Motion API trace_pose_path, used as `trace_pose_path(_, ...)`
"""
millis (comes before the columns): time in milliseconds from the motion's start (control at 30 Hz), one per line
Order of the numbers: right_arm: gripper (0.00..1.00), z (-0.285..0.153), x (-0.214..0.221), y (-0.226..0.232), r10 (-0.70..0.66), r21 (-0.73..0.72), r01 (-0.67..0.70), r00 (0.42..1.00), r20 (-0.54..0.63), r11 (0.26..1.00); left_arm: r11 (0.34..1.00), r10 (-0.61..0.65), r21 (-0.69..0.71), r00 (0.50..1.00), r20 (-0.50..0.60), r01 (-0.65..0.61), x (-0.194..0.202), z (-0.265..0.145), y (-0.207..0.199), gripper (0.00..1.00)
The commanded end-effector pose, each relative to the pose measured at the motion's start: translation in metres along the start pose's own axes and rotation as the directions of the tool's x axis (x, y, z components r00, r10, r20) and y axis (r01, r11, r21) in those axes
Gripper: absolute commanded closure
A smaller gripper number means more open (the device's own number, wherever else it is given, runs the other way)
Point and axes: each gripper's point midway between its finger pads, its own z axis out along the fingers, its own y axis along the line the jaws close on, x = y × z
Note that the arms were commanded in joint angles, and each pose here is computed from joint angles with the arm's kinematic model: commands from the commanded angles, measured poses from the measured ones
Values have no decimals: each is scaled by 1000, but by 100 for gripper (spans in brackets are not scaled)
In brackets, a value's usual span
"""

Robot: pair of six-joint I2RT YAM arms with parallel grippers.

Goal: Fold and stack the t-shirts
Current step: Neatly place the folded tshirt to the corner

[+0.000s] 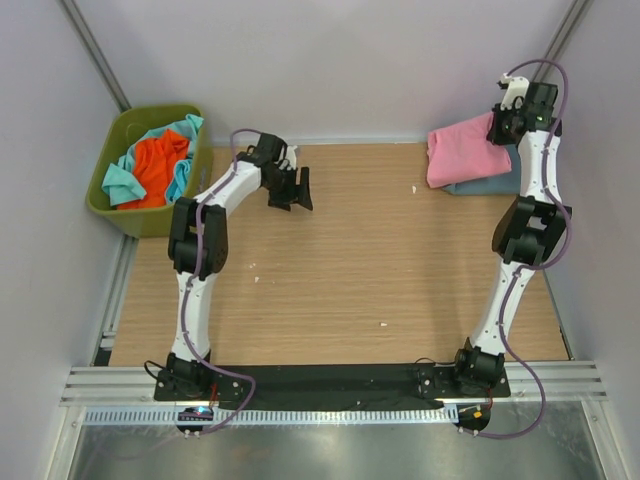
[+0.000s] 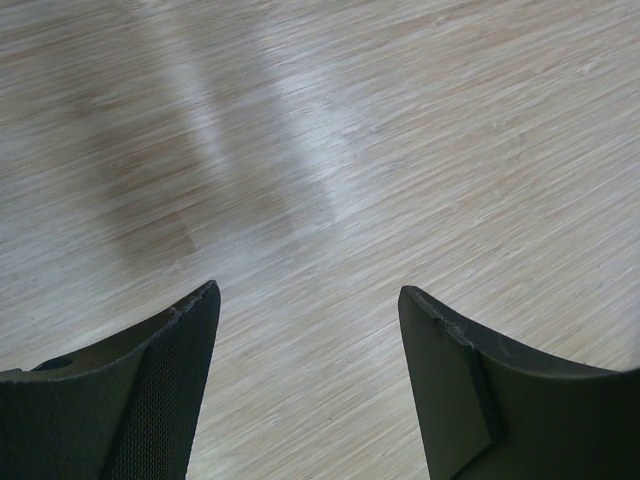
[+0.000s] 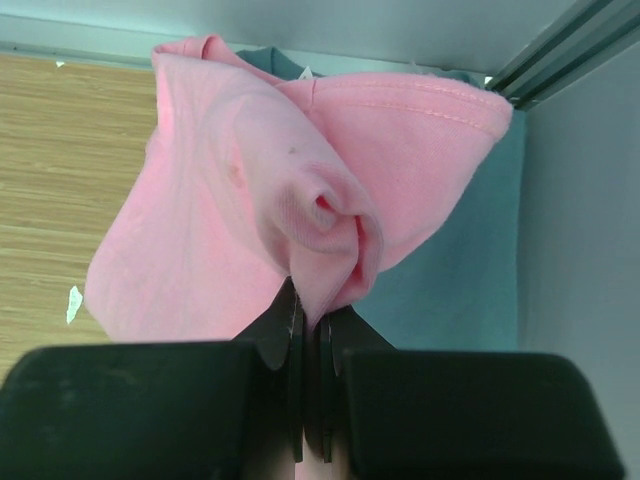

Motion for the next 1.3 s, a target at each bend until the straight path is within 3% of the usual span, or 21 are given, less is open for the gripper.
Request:
trace_pose_path(0,99,-19,-47,-25,-37,72,27,990,134,997,998,59,-1,997,59,-59,-17,-16,-13,27)
trace_pose_path(633,99,-31,-62,-55,-36,127,11,980,194,992,993,117,-9,992,41,-117,-9,-7,-29,27)
trace_pose_path(1267,98,-7,-45,-114,-94,420,23,984,148,907,990,142,-29,989,31,-141,-4,-7,-31,26)
